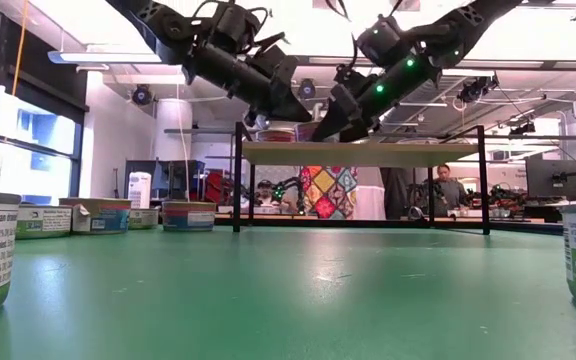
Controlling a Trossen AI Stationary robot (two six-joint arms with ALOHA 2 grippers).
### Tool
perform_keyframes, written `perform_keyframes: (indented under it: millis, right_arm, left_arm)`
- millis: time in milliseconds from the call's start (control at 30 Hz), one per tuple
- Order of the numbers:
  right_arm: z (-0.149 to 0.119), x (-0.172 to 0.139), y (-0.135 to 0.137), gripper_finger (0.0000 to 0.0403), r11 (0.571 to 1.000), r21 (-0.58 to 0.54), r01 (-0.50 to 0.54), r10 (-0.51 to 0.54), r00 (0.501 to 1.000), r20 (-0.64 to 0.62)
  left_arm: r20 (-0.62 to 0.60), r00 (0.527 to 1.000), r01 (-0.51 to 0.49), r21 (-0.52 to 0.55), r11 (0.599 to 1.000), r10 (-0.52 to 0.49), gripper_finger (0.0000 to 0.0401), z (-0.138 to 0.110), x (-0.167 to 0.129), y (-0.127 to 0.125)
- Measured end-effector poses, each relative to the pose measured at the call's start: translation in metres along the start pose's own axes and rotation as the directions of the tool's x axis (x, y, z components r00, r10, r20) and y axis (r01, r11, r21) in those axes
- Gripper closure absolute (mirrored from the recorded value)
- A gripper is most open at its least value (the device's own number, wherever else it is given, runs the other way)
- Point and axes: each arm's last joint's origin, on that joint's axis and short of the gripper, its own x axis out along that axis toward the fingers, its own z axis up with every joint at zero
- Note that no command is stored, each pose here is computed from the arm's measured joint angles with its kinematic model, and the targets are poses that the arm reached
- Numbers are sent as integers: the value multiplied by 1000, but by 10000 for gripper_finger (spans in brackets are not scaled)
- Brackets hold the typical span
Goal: Stack canned seafood by type on shelf
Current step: Put the blue pink tuna can on the shelf
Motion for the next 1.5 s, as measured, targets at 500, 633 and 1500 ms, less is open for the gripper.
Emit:
perform_keyframes:
  millis: [500, 633, 1500]
  right_arm:
    - [8, -30, 0, 13, 1000, -4, 9, -9, 1000, -26]
    - [3, -31, -2, 13, 996, 10, 87, -86, 993, -79]
    - [5, -61, 27, 25, 997, -66, -38, 30, 992, -120]
  left_arm:
    - [-4, 998, -62, -13, 998, 62, 401, -1, -1, 6]
    - [4, 997, -76, -12, 997, 76, 401, -1, 0, 7]
    - [-41, 996, -69, 98, 993, 74, 401, 25, -54, -5]
